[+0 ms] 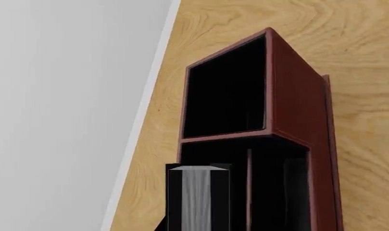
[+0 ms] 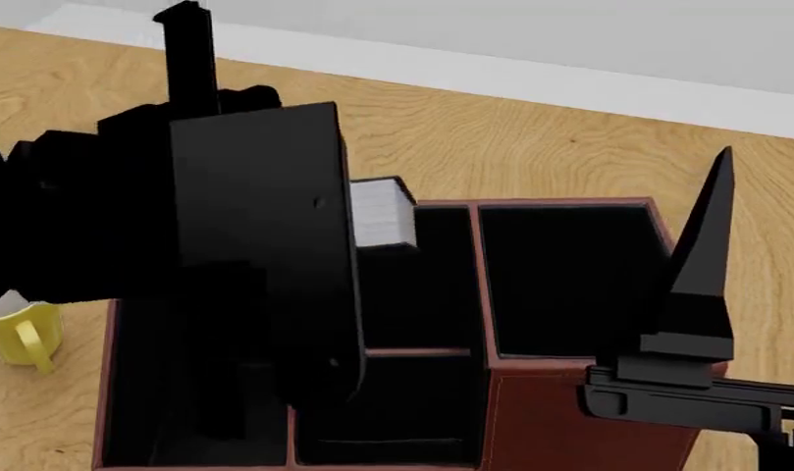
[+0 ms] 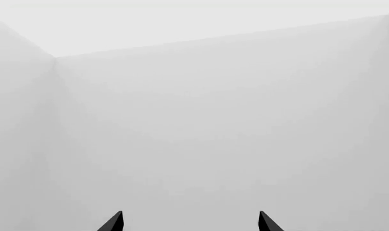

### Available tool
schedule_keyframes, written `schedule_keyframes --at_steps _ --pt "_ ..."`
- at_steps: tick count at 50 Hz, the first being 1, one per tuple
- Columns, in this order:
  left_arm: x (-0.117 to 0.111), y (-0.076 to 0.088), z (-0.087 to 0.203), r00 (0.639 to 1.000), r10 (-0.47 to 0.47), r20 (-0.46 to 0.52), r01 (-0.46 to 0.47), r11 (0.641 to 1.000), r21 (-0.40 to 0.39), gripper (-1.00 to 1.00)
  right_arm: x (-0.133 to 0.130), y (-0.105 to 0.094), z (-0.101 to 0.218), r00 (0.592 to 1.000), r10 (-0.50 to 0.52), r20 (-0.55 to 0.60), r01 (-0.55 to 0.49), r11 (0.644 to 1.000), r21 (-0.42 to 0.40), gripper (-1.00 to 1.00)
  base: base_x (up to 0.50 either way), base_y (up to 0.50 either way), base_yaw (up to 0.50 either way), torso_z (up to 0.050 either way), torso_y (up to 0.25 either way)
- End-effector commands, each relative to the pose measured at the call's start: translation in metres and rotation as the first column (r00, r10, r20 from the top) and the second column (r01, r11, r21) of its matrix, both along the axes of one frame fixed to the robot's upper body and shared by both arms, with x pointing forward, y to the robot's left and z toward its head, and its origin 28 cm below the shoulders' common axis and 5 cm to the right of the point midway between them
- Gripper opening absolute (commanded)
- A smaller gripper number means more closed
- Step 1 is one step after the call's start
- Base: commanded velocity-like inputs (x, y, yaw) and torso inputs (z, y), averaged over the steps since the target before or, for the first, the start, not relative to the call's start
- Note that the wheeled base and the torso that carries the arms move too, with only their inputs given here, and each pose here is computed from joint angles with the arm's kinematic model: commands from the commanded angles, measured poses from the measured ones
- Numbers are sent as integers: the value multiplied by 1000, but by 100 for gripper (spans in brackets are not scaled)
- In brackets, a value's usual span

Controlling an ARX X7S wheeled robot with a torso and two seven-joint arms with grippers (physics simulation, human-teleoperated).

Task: Pick up the book and place it in the back compartment of the caddy.

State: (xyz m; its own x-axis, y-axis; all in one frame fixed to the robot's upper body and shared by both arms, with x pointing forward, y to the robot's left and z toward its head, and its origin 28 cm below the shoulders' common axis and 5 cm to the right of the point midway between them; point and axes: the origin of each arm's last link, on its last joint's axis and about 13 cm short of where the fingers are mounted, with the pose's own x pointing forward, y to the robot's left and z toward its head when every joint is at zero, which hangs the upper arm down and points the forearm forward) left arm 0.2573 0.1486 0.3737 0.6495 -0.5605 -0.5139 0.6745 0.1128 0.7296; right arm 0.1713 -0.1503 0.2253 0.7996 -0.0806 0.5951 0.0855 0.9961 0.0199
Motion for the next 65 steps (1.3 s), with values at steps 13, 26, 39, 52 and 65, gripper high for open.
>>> schedule_keyframes --at_steps 13,26,39,52,65 --pt "14 -15 -6 998 62 -13 -63 996 -67 -100 -3 -1 0 1000 -14 9 14 1000 15 100 0 0 0 1 2" --pt "12 -21 -21 998 57 -34 -57 998 -18 -100 -5 -3 -1 1000 -21 13 20 999 27 100 0 0 0 0 2" --pt "5 -23 -31 998 42 -41 -42 999 -5 -100 -7 -3 -1 1000 -20 18 20 999 29 100 0 0 0 1 2" --pt "-7 -26 -28 999 3 -44 -5 1000 -27 -100 -8 -3 -1 1000 -16 21 16 999 30 100 0 0 0 0 1" --pt "-6 -30 -36 999 6 -45 -7 1000 -20 -100 -9 -4 -1 1000 -16 24 15 999 38 100 0 0 0 0 2"
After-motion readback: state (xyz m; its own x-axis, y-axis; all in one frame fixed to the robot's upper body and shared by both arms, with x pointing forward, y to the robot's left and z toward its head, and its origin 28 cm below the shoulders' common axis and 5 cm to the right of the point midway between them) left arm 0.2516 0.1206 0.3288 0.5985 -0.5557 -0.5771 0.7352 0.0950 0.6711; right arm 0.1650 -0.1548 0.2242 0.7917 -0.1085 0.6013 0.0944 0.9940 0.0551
